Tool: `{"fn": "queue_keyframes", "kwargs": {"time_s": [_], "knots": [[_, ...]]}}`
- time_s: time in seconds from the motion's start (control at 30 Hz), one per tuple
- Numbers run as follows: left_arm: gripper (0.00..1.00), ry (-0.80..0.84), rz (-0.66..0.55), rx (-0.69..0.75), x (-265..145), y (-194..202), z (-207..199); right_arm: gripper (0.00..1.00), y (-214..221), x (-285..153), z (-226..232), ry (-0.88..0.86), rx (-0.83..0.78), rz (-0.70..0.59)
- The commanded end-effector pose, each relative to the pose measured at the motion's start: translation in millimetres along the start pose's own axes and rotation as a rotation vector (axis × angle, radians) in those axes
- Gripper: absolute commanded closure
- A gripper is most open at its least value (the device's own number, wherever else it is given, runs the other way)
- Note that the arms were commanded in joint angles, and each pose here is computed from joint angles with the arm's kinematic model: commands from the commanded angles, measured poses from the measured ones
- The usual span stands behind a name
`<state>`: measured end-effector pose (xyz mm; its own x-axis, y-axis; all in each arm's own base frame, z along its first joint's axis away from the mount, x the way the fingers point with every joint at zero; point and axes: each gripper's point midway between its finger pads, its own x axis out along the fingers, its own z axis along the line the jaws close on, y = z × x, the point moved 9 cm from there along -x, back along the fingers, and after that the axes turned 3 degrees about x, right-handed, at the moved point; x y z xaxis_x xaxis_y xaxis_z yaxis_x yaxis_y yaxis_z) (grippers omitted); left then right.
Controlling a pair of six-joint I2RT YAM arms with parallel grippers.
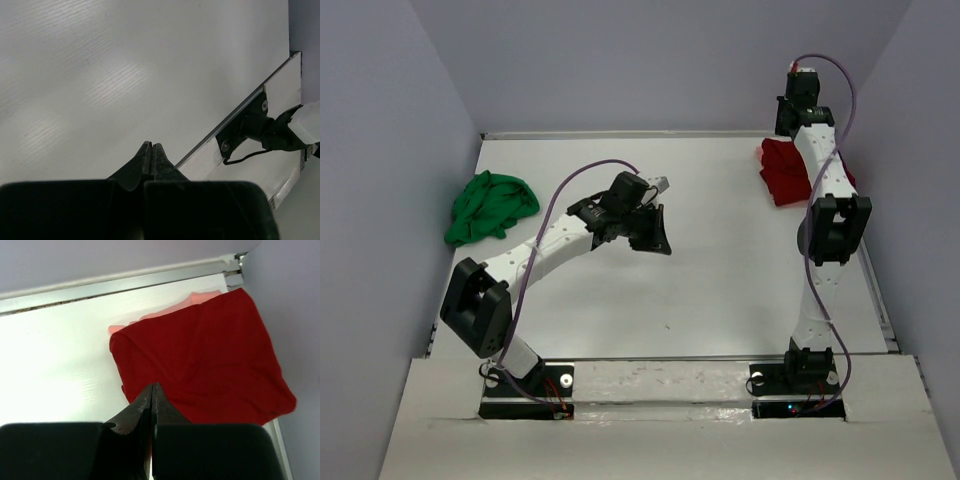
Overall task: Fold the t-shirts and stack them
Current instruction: Neatly place the folded tshirt to the corner
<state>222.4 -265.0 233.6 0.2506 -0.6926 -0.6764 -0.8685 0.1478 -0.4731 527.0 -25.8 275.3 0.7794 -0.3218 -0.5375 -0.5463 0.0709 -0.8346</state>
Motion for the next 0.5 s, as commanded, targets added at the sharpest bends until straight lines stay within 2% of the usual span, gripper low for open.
{"fn": "queue_keyframes", "kwargs": {"time_s": [0.0,0.27,0.47], "knots": [[1.00,0.022,-0.012,0.026,-7.3,0.3,-5.3,1.00,1.1,19.4,13.3,-0.057,-0.010,-0.002],[1.00,0.013,-0.004,0.043,-4.0,-1.1,-3.4,1.00,-2.9,44.4,23.6,-0.078,-0.005,-0.038],[1.00,0.007,0.016,0.042,0.9,1.5,0.0,1.00,10.7,60.0,27.4,-0.073,-0.022,-0.009]]}}
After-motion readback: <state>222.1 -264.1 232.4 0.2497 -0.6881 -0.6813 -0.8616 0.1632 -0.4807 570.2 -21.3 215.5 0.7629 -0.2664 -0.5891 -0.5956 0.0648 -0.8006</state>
